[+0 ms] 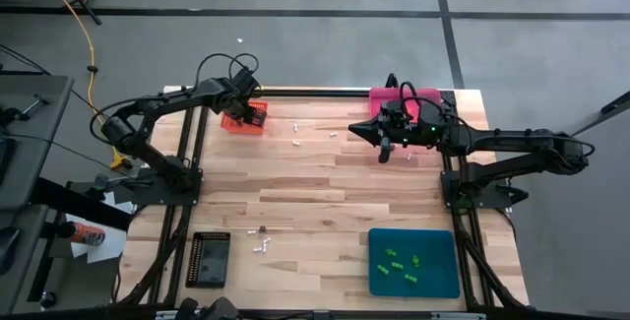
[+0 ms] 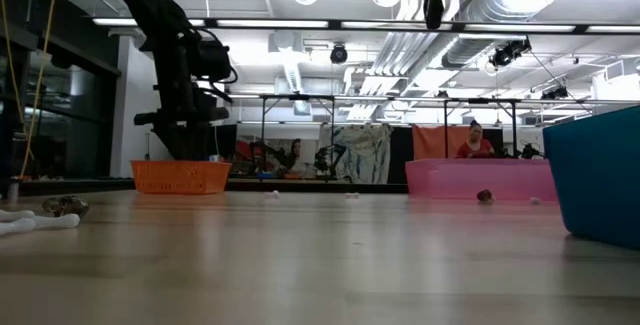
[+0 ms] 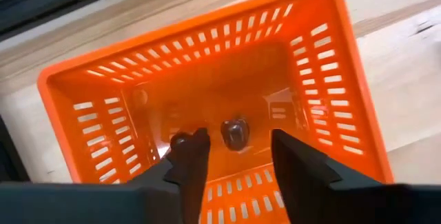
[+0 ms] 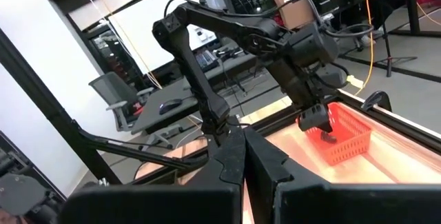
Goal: Sort Halloween decoration
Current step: Put the top left black skull toy into the orange bin, then put the top black skull toy into the orange bin
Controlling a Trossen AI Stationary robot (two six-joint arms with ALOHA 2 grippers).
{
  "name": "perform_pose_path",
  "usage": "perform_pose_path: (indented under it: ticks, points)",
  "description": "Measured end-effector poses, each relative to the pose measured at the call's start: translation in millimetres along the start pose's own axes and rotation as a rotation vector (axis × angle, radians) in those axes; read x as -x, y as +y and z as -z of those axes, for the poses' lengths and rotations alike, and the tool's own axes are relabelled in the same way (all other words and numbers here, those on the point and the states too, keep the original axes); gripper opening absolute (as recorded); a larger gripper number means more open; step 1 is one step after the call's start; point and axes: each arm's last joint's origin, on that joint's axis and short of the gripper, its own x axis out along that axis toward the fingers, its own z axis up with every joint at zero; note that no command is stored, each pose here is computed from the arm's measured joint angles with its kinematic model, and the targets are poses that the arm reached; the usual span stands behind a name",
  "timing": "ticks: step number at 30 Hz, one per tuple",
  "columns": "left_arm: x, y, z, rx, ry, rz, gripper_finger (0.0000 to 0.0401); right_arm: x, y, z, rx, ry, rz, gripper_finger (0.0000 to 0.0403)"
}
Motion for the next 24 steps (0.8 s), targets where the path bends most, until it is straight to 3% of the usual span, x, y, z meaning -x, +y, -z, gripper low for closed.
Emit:
perform_pose_path:
  ticks: [5,8,12,17,21,24]
  points:
    - [6.6,0.7,-0.1,0.008,-0.011,0.006,0.0188,0.0,0.0,0.0,0.000,0.000,0.000,0.0000]
    - [22.2,-0.4,-4.8,0.037,-0.064,0.079,0.0204,-0.4,-0.2,-3.7,-0.024,0.016,0.035,0.0000]
    - [59.8,-6.6,-11.5,0.062,-0.299,0.273,0.0211,-2.9,3.1,-25.2,-0.004,0.206,0.282,0.0000]
    - [107.9,-22.0,0.8,-0.010,-0.587,0.512,0.0210,-7.5,-3.1,-34.7,0.019,0.488,0.625,0.0003]
    - [130.2,-31.2,22.3,-0.038,-0.672,0.644,0.0210,-4.3,-20.1,-9.3,-0.026,0.713,0.806,0.0029]
    - [137.6,-36.8,38.1,-0.044,-0.676,0.711,0.0208,5.7,-32.0,19.4,-0.092,0.798,0.936,0.0073]
